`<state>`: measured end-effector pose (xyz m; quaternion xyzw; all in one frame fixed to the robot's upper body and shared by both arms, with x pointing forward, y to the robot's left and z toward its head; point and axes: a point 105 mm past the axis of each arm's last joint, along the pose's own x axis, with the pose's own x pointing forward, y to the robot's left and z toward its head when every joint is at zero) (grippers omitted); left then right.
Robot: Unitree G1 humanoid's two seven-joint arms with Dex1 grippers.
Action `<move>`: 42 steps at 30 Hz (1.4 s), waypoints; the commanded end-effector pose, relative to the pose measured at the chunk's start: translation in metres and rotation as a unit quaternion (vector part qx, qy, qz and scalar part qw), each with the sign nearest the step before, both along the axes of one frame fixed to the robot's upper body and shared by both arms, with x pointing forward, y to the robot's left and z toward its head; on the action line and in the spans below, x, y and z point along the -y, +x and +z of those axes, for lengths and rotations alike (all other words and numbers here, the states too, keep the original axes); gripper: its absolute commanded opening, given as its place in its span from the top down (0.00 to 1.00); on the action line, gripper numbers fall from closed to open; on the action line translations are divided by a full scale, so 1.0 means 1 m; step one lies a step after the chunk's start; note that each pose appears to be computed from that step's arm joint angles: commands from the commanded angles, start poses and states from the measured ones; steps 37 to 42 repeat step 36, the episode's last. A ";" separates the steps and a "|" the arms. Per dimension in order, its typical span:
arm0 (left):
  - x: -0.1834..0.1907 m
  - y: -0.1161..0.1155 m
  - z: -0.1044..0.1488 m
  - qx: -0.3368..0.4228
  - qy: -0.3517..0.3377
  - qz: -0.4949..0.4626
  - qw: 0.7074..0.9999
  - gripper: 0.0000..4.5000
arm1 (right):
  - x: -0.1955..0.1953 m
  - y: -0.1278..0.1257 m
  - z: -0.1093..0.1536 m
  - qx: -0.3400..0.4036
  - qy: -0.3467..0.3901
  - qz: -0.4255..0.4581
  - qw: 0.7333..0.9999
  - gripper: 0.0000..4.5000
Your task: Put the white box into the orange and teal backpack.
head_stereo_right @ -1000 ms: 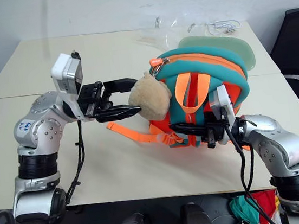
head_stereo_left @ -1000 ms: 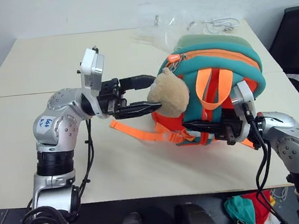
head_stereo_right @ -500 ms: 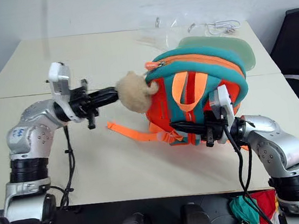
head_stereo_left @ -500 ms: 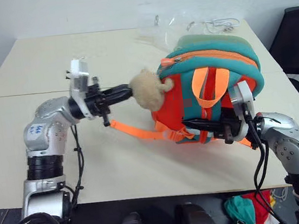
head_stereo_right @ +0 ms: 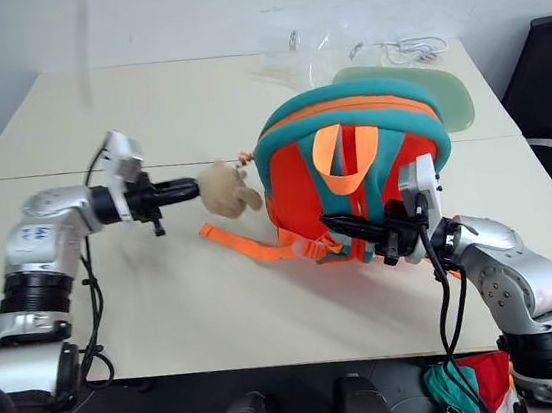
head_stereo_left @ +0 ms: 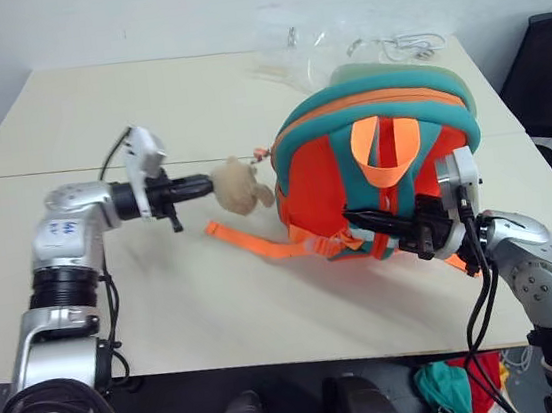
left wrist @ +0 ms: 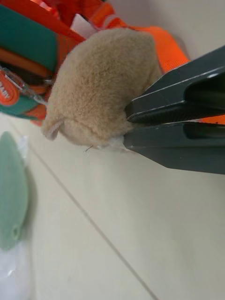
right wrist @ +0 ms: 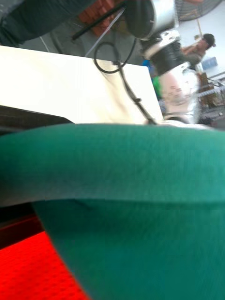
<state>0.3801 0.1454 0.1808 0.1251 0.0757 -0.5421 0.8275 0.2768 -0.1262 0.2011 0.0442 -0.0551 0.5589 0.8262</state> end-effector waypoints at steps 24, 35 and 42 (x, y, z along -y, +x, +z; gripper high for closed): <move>-0.135 -0.091 -0.017 0.048 0.092 0.096 0.990 0.00 | 0.130 -0.034 -0.013 0.051 -0.235 -0.134 0.961 0.01; -0.143 -0.124 -0.041 0.092 0.093 0.148 0.980 0.00 | 0.175 -0.030 -0.037 0.147 -0.318 -0.172 0.921 0.01; -0.142 -0.124 -0.041 0.097 0.092 0.152 0.979 0.00 | 0.174 -0.028 -0.037 0.147 -0.311 -0.178 0.922 0.01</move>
